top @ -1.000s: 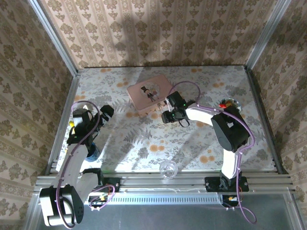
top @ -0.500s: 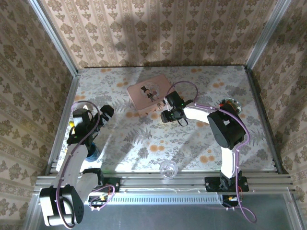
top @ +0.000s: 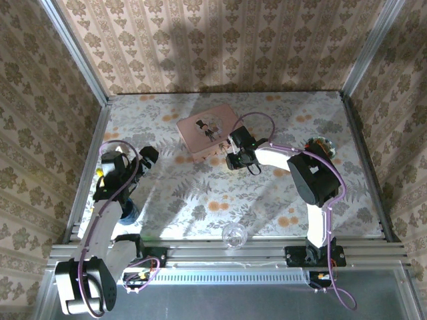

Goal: Unlock a padlock with a key

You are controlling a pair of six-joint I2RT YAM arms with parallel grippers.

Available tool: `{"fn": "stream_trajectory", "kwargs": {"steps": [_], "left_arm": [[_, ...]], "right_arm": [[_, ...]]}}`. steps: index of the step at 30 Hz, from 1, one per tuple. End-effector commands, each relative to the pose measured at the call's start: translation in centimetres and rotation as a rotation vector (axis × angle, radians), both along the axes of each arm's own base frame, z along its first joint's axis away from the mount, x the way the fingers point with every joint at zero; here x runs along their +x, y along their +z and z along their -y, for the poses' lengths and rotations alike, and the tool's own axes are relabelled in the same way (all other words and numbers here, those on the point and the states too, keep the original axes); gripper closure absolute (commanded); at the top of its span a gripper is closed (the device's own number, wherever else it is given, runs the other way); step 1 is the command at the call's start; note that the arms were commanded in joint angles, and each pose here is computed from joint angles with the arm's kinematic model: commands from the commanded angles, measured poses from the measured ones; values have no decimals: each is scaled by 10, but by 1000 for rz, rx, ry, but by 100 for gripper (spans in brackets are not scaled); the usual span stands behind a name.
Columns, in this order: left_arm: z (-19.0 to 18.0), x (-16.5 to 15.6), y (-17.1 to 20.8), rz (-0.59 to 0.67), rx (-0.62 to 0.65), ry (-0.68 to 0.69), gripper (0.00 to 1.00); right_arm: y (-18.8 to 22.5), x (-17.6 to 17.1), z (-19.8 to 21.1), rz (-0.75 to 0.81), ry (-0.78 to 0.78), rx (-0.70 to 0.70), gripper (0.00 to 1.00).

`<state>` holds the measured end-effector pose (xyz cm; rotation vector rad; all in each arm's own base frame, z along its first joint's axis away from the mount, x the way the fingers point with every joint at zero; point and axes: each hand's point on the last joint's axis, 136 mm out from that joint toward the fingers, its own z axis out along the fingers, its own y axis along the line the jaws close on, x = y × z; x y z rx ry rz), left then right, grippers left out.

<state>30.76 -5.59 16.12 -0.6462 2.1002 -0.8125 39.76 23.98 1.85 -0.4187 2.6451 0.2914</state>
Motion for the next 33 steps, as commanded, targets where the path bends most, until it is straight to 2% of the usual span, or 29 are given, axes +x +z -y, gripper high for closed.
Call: {"fn": "stream_trajectory", "kwargs": {"steps": [1, 4, 5, 6, 7, 13, 15, 23, 33], "left_arm": [[3, -2, 3, -4, 15, -17, 0], [2, -4, 3, -18, 27, -14, 0], [2, -4, 3, -20, 33, -16, 0], [2, -5, 3, -22, 40, -16, 0], [3, -5, 4, -23, 46, -18, 0], [5, -6, 7, -21, 98, -23, 0], [7, -6, 11, -15, 125, -29, 0], [18, 0, 19, 16, 232, -52, 0], [42, 14, 28, 72, 258, -92, 0]], "right_arm": [[-30, 0, 4, -31, -52, 14, 66], [-29, 0, 6, -34, -87, 38, 69], [-28, 0, 6, -37, -95, 49, 74], [-28, 0, 7, -41, -102, 58, 86], [-28, 0, 7, -43, -107, 62, 91], [-26, -3, 5, -54, -112, 86, 92], [-23, -3, 4, -53, -122, 99, 100], [-8, -8, -1, -85, -191, 174, 100], [6, -23, -8, -121, -223, 293, 100]]}}
